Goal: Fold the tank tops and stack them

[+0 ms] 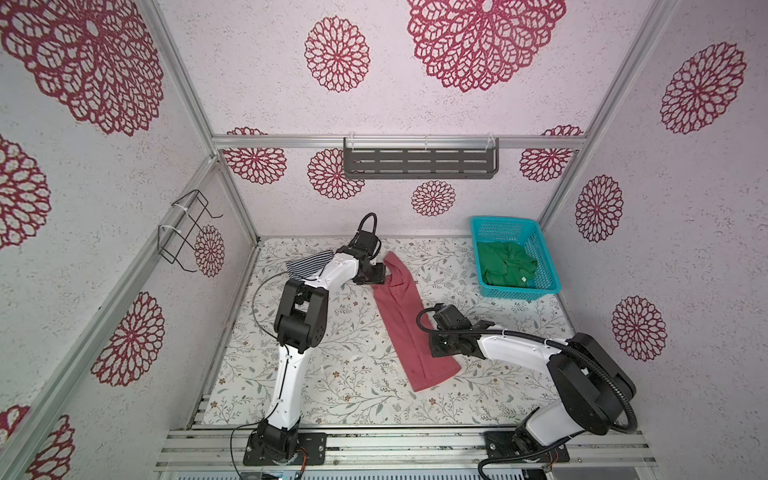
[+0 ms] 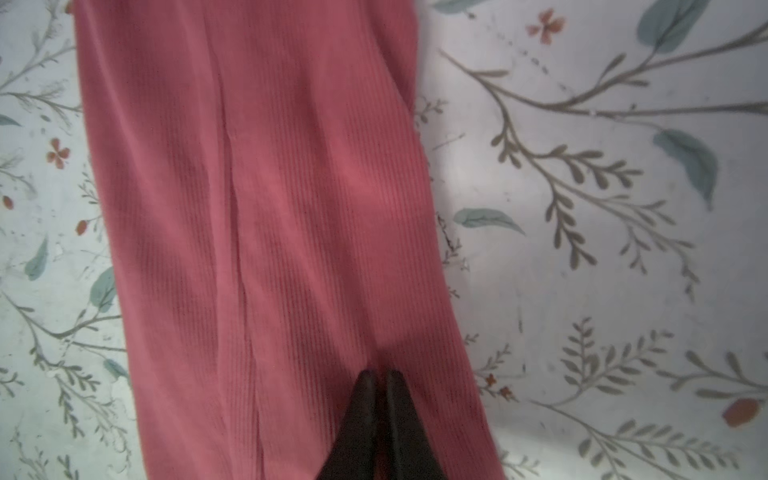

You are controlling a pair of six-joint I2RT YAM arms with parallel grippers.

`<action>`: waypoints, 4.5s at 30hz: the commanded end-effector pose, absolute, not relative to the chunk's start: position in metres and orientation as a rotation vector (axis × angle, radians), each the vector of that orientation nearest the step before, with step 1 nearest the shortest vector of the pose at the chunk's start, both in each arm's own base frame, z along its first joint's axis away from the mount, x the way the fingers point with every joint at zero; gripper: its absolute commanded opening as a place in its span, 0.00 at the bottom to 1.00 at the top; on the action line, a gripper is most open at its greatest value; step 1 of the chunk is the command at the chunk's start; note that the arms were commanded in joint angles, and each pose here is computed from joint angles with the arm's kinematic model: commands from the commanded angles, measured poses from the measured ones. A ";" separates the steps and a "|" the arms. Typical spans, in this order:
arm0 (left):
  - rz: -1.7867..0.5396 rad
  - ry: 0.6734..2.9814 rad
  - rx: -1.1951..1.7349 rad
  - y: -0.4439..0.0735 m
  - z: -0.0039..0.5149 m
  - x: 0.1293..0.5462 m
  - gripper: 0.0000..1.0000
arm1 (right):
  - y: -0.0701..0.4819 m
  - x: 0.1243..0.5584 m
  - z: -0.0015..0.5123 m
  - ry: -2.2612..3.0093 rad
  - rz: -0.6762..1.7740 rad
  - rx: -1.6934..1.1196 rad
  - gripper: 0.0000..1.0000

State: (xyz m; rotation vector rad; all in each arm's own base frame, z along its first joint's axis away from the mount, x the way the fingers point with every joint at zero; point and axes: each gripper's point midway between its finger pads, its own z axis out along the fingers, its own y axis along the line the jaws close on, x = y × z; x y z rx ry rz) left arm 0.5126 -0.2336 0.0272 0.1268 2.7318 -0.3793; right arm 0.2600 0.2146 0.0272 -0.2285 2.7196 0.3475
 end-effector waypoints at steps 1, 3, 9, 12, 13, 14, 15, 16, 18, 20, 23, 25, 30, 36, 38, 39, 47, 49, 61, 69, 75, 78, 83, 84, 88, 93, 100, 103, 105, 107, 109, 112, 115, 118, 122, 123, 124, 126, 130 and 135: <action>-0.416 2.751 0.055 -0.243 0.003 0.524 0.57 | 0.215 0.247 0.022 2.770 0.377 -0.097 0.10; -0.439 2.761 0.021 -0.246 -0.009 0.533 0.56 | 0.221 0.238 0.022 2.797 0.422 -0.050 0.10; -0.525 2.756 -0.023 -0.261 -0.026 0.563 0.56 | 0.267 0.214 0.028 2.817 0.614 -0.008 0.11; -0.537 2.753 -0.017 -0.259 -0.025 0.573 0.59 | 0.296 0.212 0.046 2.770 0.702 -0.025 0.14; -0.542 2.743 -0.011 -0.257 -0.017 0.574 0.62 | 0.294 0.216 0.050 2.754 0.673 -0.020 0.17; -0.538 2.729 0.004 -0.255 -0.007 0.574 0.65 | 0.288 0.221 0.054 2.734 0.622 -0.018 0.21; -0.533 2.706 0.019 -0.252 0.004 0.574 0.68 | 0.280 0.226 0.057 2.718 0.574 -0.010 0.25; -0.530 2.673 0.034 -0.251 0.020 0.573 0.71 | 0.274 0.229 0.062 2.706 0.549 -0.009 0.28; -0.526 2.607 0.058 -0.246 0.053 0.569 0.77 | 0.267 0.229 0.067 2.714 0.567 -0.005 0.34; -0.519 2.534 0.071 -0.241 0.093 0.562 0.83 | 0.263 0.225 0.070 2.730 0.607 -0.001 0.37; -0.491 2.487 0.041 -0.227 0.137 0.540 0.87 | 0.265 0.218 0.067 2.758 0.640 -0.010 0.32; -0.472 2.488 -0.012 -0.216 0.147 0.517 0.87 | 0.264 0.212 0.059 2.783 0.640 -0.012 0.32; -0.537 2.517 -0.138 -0.196 0.143 0.441 0.85 | 0.255 0.195 0.032 2.861 0.614 -0.003 0.34; -0.625 2.654 -0.216 -0.192 0.109 0.355 0.80 | 0.224 0.163 0.019 2.960 0.489 -0.030 0.34; -0.656 2.710 -0.237 -0.195 0.095 0.325 0.78 | 0.216 0.155 0.024 2.965 0.496 -0.037 0.35; -0.657 2.735 -0.253 -0.194 0.091 0.312 0.77 | 0.214 0.152 0.028 2.961 0.517 -0.039 0.37; -0.865 2.873 -0.493 -0.203 0.049 0.216 0.67 | 0.234 0.165 0.052 2.876 0.815 0.010 0.42; -0.922 2.858 -0.547 -0.209 0.045 0.206 0.66 | 0.240 0.168 0.055 2.856 0.879 0.018 0.42; -0.881 2.925 -0.711 -0.205 -0.005 0.166 0.53 | 0.241 0.163 0.029 2.892 0.905 0.036 0.42; -0.844 2.934 -0.735 -0.200 -0.016 0.162 0.36 | 0.241 0.161 0.019 2.897 0.919 0.058 0.39; -0.843 2.956 -0.716 -0.205 -0.020 0.162 0.13 | 0.241 0.157 0.017 2.912 0.921 0.048 0.27; -0.857 2.941 -0.710 -0.208 -0.018 0.165 0.00 | 0.241 0.155 0.020 2.909 0.921 0.039 0.17; -0.938 2.928 -0.771 -0.210 -0.015 0.146 0.00 | 0.231 0.143 0.018 2.933 0.910 0.044 0.06; -0.928 2.929 -0.769 -0.210 -0.011 0.139 0.00 | 0.230 0.140 0.020 2.936 0.912 0.039 0.04; -0.862 2.906 -0.762 -0.199 0.008 0.130 0.00 | 0.222 0.135 0.032 2.948 0.856 -0.035 0.00; -0.861 2.834 -0.777 -0.195 0.021 0.144 0.00 | 0.220 0.141 0.041 2.959 0.765 -0.145 0.00; -0.811 2.851 -0.651 -0.204 0.045 0.171 0.00 | 0.233 0.161 0.068 2.897 0.735 -0.246 0.00; -0.833 2.810 -0.627 -0.204 0.058 0.192 0.00 | 0.239 0.178 0.078 2.846 0.723 -0.277 0.00; -0.830 2.799 -0.599 -0.201 0.063 0.207 0.00 | 0.243 0.191 0.083 2.811 0.726 -0.282 0.00; -0.825 2.785 -0.565 -0.199 0.070 0.222 0.00 | 0.245 0.204 0.088 2.783 0.707 -0.294 0.00; -0.828 2.766 -0.528 -0.201 0.077 0.238 0.00 | 0.248 0.219 0.094 2.751 0.689 -0.315 0.00; -0.845 2.737 -0.471 -0.204 0.086 0.260 0.00 | 0.250 0.243 0.103 2.712 0.663 -0.344 0.00; -0.875 2.716 -0.442 -0.208 0.091 0.279 0.00 | 0.255 0.264 0.110 2.676 0.663 -0.387 0.00; -0.872 2.705 -0.398 -0.208 0.095 0.299 0.00 | 0.257 0.281 0.110 2.665 0.640 -0.424 0.00; -0.859 2.698 -0.349 -0.205 0.098 0.326 0.00 | 0.260 0.302 0.108 2.660 0.626 -0.459 0.00; -0.851 2.701 -0.337 -0.204 0.097 0.332 0.00 | 0.261 0.308 0.107 2.662 0.624 -0.464 0.00; -0.848 2.703 -0.328 -0.204 0.096 0.338 0.00 | 0.262 0.312 0.106 2.662 0.621 -0.470 0.00; -0.847 2.707 -0.308 -0.205 0.095 0.349 0.00 | 0.264 0.321 0.103 2.666 0.621 -0.479 0.00; -0.860 2.719 -0.284 -0.209 0.088 0.366 0.00 | 0.264 0.335 0.093 2.690 0.607 -0.480 0.00; -0.869 2.743 -0.267 -0.211 0.072 0.389 0.00 | 0.266 0.361 0.081 2.687 0.613 -0.456 0.00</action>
